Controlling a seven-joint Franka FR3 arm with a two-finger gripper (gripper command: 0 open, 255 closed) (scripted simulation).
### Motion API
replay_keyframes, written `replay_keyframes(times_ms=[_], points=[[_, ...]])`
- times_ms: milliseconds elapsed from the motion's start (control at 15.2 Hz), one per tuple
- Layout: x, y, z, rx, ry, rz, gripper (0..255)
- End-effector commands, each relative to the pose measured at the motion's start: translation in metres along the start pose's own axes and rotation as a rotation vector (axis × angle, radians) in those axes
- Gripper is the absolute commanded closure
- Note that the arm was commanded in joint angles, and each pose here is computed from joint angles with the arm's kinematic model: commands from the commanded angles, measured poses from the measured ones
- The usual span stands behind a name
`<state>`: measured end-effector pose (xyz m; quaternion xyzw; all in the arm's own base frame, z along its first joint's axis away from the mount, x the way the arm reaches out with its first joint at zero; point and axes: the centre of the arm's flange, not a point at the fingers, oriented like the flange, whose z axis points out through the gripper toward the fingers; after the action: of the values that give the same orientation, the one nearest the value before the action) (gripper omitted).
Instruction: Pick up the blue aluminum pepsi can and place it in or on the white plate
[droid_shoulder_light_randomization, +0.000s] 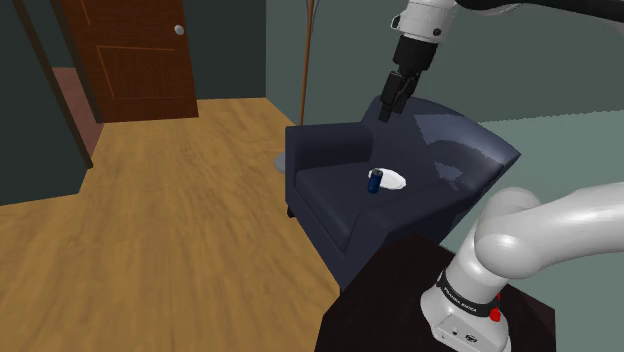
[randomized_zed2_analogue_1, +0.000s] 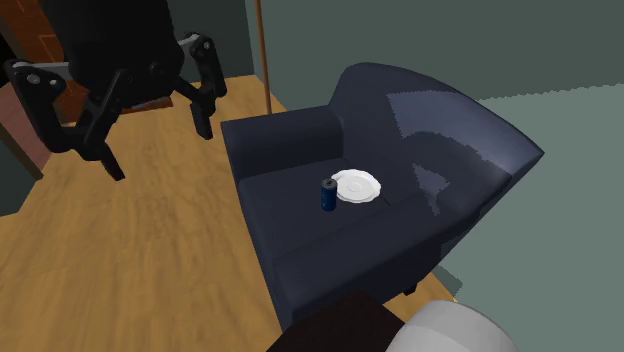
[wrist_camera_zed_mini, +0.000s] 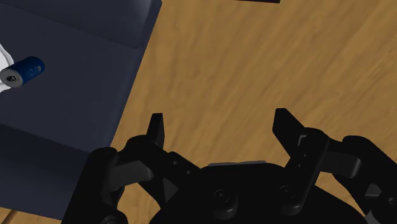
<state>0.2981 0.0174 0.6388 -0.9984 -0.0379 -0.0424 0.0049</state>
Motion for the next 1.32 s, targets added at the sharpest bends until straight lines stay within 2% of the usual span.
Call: replay_keyframes(times_ms=[0, 1254], points=[[0.0, 0.0, 0.0, 0.0, 0.0, 0.0, 0], [0.044, 0.189, 0.16, -0.004, -0.033, 0.01, 0]])
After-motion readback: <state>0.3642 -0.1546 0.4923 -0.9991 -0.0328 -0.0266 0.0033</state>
